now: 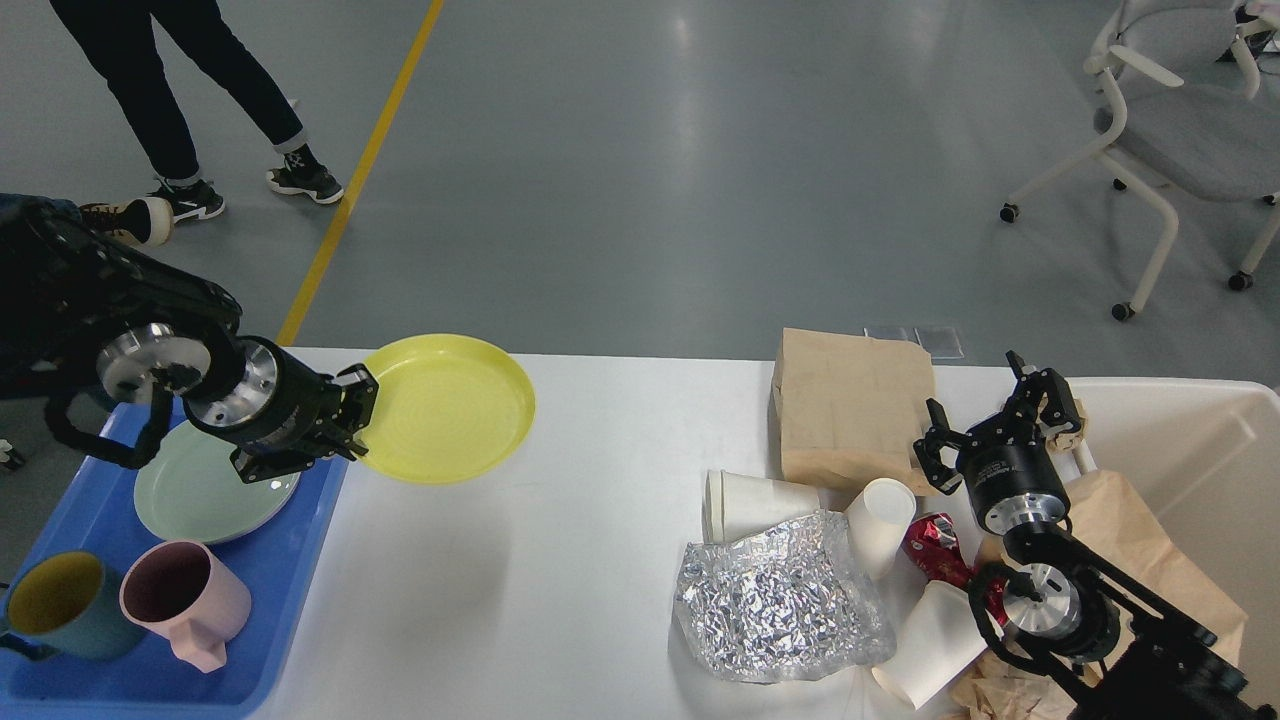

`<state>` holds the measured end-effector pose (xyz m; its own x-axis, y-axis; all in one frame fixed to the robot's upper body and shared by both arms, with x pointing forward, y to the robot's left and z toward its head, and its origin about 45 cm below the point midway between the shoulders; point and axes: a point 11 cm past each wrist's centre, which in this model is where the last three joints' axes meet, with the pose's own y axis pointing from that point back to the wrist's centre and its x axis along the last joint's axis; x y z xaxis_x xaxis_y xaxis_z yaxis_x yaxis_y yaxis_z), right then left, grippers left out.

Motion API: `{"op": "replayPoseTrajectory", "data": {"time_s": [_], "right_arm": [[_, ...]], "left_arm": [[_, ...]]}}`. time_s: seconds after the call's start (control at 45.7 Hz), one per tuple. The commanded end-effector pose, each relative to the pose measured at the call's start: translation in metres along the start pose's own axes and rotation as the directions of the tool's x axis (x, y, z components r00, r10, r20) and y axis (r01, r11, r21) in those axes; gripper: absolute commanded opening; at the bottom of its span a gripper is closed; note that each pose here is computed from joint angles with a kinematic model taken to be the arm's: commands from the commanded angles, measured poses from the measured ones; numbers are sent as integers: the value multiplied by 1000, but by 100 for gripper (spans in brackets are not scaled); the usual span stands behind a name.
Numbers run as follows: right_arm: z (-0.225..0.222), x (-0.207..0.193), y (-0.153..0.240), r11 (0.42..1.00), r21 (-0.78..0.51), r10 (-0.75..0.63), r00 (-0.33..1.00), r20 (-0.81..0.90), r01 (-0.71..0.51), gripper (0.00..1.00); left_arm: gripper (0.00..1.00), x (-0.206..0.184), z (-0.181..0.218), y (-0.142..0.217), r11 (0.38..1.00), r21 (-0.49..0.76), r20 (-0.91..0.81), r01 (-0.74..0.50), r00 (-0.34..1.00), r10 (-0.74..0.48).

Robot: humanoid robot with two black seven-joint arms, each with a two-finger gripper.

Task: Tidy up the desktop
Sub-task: 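Lift the yellow plate and lay it onto the green plate in the tray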

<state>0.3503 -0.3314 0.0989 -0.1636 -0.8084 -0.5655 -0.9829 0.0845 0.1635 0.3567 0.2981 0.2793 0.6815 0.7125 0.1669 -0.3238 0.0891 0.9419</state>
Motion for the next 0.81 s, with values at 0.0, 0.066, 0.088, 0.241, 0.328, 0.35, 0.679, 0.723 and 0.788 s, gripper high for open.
{"op": "replayPoseTrajectory", "data": {"time_s": [0.0, 0.066, 0.088, 0.241, 0.328, 0.35, 0.679, 0.723, 0.788], "right_arm": [[0, 0, 0, 1000, 0, 1, 1000, 1, -1, 100], [0, 0, 0, 1000, 0, 0, 1000, -1, 0, 100], [0, 0, 0, 1000, 0, 0, 1000, -1, 0, 100], [0, 0, 0, 1000, 0, 0, 1000, -1, 0, 100], [0, 0, 0, 1000, 0, 0, 1000, -1, 0, 100], [0, 0, 0, 1000, 0, 0, 1000, -1, 0, 100], [0, -1, 0, 1000, 0, -2, 1000, 2, 2, 100], [0, 0, 0, 1000, 0, 0, 1000, 2, 0, 100], [0, -1, 0, 1000, 0, -2, 1000, 1, 2, 100]], "left_arm": [[0, -5, 13, 46, 998, -61, 27, 8, 1000, -7], [0, -7, 19, 64, 996, -79, 41, 37, 999, -34], [0, -8, 21, 69, 995, -86, 46, 51, 998, -47], [0, -5, 22, 82, 989, -124, 45, 82, 996, -77], [0, 3, 17, 85, 990, -125, 29, 66, 998, -63], [0, 7, 14, 85, 991, -122, 23, 58, 998, -56], [0, 120, -91, 75, 994, -88, -131, -66, 990, 54], [0, 134, -106, 75, 992, -85, -160, -97, 984, 82], [0, 155, -126, 74, 987, -61, -187, -148, 973, 134]]}}
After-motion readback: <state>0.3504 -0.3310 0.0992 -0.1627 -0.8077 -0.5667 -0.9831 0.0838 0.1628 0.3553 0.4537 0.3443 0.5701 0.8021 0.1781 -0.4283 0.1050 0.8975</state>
